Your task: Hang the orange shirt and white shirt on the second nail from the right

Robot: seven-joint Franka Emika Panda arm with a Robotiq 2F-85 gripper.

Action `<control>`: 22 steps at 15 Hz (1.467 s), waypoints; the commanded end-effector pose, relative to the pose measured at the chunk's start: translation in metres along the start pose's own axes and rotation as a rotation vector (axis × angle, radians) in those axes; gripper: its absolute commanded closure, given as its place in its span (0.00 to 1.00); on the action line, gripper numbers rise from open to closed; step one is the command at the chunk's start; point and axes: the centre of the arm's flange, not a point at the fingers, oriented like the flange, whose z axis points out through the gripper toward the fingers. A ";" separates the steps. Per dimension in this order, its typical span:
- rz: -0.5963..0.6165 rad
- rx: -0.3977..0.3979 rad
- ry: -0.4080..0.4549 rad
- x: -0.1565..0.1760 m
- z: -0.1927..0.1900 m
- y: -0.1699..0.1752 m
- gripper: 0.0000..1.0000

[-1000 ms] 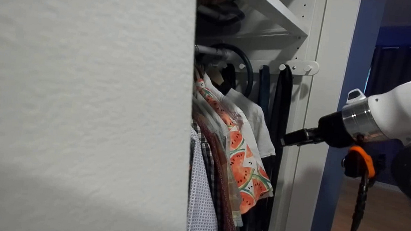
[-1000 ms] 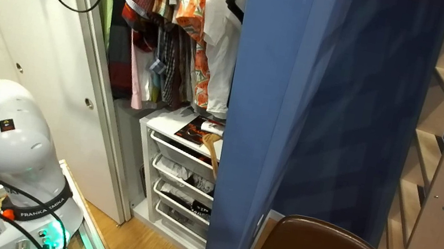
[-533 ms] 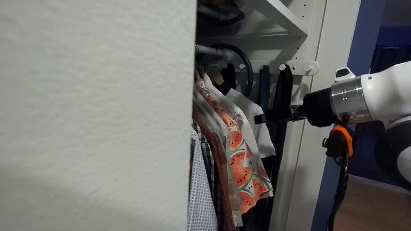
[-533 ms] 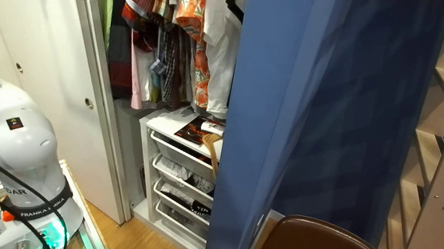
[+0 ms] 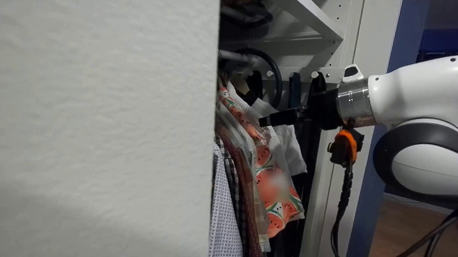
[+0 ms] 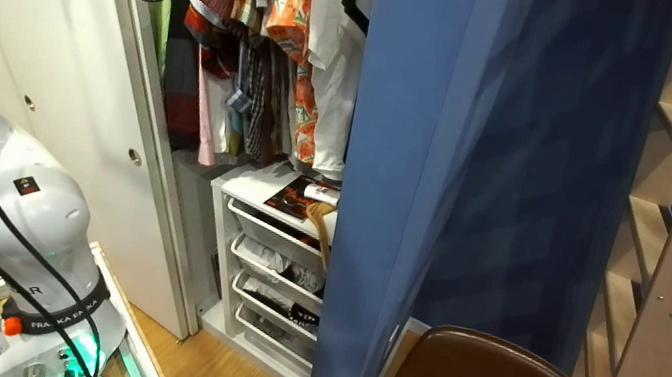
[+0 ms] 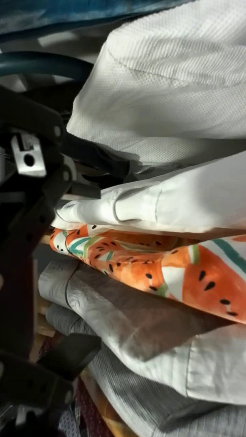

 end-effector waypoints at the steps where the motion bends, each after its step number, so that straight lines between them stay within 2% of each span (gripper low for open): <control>1: -0.047 0.031 0.022 0.020 0.028 -0.006 0.00; 10: -0.081 0.027 0.024 0.026 0.071 0.005 0.00; 16: -0.070 -0.002 0.088 0.047 0.058 0.021 0.00; 22: -0.082 0.019 0.086 0.052 0.072 0.013 0.00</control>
